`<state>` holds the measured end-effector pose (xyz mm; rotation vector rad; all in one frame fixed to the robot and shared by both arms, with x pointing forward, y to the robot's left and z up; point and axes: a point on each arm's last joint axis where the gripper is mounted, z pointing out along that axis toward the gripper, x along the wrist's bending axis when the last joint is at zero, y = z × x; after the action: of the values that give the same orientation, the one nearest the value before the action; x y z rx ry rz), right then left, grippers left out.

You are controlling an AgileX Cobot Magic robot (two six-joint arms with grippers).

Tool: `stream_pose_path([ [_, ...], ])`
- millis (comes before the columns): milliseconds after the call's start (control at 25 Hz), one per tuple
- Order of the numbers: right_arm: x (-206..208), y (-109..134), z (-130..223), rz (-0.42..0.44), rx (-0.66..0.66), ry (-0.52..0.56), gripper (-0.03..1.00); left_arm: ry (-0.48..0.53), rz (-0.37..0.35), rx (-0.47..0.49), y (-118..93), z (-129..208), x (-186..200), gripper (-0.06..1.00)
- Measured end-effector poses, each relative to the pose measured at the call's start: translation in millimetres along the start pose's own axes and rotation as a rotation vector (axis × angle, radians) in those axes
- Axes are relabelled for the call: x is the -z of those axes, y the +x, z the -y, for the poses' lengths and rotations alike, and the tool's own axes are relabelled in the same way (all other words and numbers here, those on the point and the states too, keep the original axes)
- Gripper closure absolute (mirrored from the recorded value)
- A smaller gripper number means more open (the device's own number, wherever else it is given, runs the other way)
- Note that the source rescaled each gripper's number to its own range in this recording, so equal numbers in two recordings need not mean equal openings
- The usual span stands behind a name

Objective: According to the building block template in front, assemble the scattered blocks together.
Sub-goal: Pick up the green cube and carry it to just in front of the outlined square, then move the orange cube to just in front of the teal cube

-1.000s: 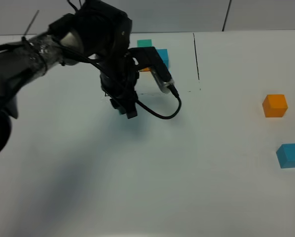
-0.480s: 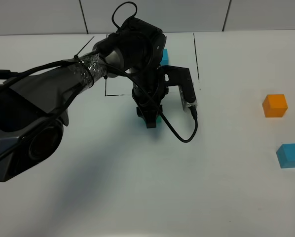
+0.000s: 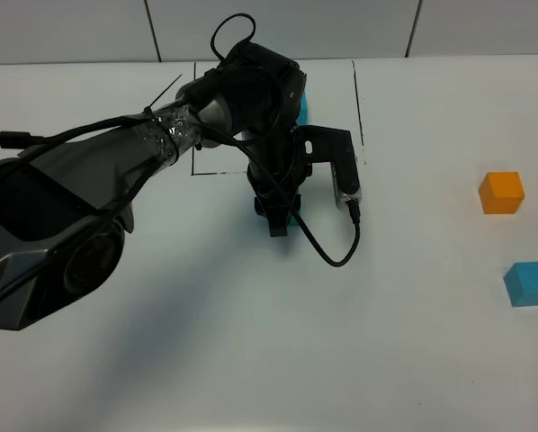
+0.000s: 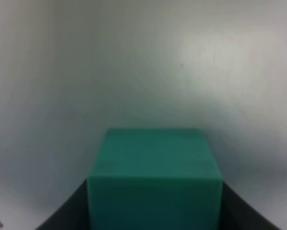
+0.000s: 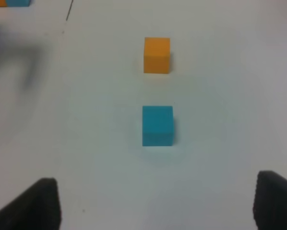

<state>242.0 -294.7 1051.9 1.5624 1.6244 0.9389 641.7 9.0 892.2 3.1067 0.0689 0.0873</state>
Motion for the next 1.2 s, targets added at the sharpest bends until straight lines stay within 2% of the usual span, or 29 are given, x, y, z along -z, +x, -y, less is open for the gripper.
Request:
stream_pose_path([
  [640,0.0,0.0,0.0,0.000,0.000,0.000,0.30,-0.003,0.000,-0.070,0.3,-0.5,-2.0,0.94],
  [680,0.0,0.0,0.0,0.000,0.000,0.000,0.30,-0.003,0.000,-0.071,0.4,-0.6,-2.5,0.92],
  [760,0.0,0.0,0.0,0.000,0.000,0.000,0.30,-0.012,-0.002,-0.073,1.0,-1.8,-8.0,0.79],
  [920,0.0,0.0,0.0,0.000,0.000,0.000,0.30,-0.021,-0.015,-0.075,2.0,-2.6,-7.8,0.35],
  [1000,0.0,0.0,0.0,0.000,0.000,0.000,0.30,-0.022,-0.016,-0.075,2.0,-2.6,-6.3,0.18],
  [1080,0.0,0.1,0.0,-0.001,-0.001,0.000,0.30,-0.025,-0.021,-0.076,1.8,-3.1,-3.3,0.10],
  [1200,0.0,0.1,0.0,-0.001,-0.001,0.000,0.30,-0.039,-0.038,-0.052,2.1,-3.2,10.5,0.07],
])
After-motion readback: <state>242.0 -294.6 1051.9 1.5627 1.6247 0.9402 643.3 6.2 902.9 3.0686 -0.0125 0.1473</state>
